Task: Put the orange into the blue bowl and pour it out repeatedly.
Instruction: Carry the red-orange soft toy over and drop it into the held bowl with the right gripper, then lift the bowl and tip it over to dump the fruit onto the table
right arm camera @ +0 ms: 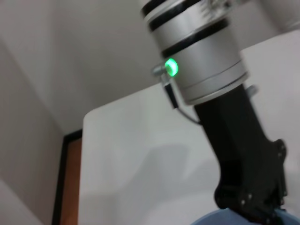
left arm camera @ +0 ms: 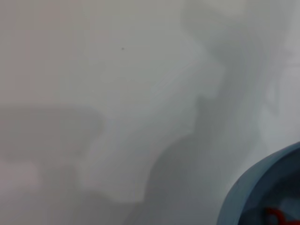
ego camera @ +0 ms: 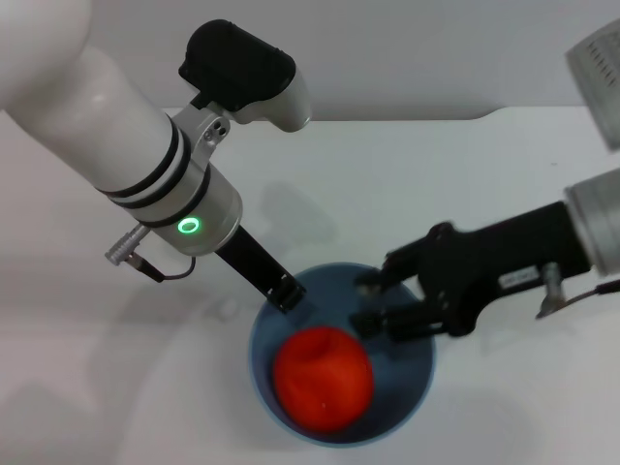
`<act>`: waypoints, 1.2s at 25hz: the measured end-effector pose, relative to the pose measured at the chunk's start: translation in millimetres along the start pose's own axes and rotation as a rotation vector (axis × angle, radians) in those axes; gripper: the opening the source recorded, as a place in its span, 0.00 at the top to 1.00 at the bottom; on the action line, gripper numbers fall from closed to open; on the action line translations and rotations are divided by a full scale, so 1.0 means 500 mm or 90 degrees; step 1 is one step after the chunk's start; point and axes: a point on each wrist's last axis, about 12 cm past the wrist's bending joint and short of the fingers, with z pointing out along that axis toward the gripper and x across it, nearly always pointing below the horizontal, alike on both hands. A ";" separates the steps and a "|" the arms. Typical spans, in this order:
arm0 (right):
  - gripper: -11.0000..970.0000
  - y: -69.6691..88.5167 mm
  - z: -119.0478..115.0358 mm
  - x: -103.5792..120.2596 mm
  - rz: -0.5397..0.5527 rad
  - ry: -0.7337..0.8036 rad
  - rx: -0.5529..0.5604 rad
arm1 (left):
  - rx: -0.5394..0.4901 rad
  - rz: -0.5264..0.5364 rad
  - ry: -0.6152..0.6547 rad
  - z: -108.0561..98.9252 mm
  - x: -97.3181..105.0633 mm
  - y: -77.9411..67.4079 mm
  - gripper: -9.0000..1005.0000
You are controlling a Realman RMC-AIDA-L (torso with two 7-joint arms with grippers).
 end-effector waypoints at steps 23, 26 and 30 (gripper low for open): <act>0.46 -0.027 -0.177 0.202 0.388 0.110 0.267 | -0.320 0.289 -0.298 -0.021 0.025 -0.065 0.99; 0.46 -0.022 -0.185 0.216 0.402 0.105 0.278 | -0.350 0.341 -0.360 -0.010 0.026 -0.087 0.99; 0.46 -0.018 -0.198 0.231 0.422 0.090 0.291 | -0.402 0.392 -0.469 -0.005 0.037 -0.104 0.99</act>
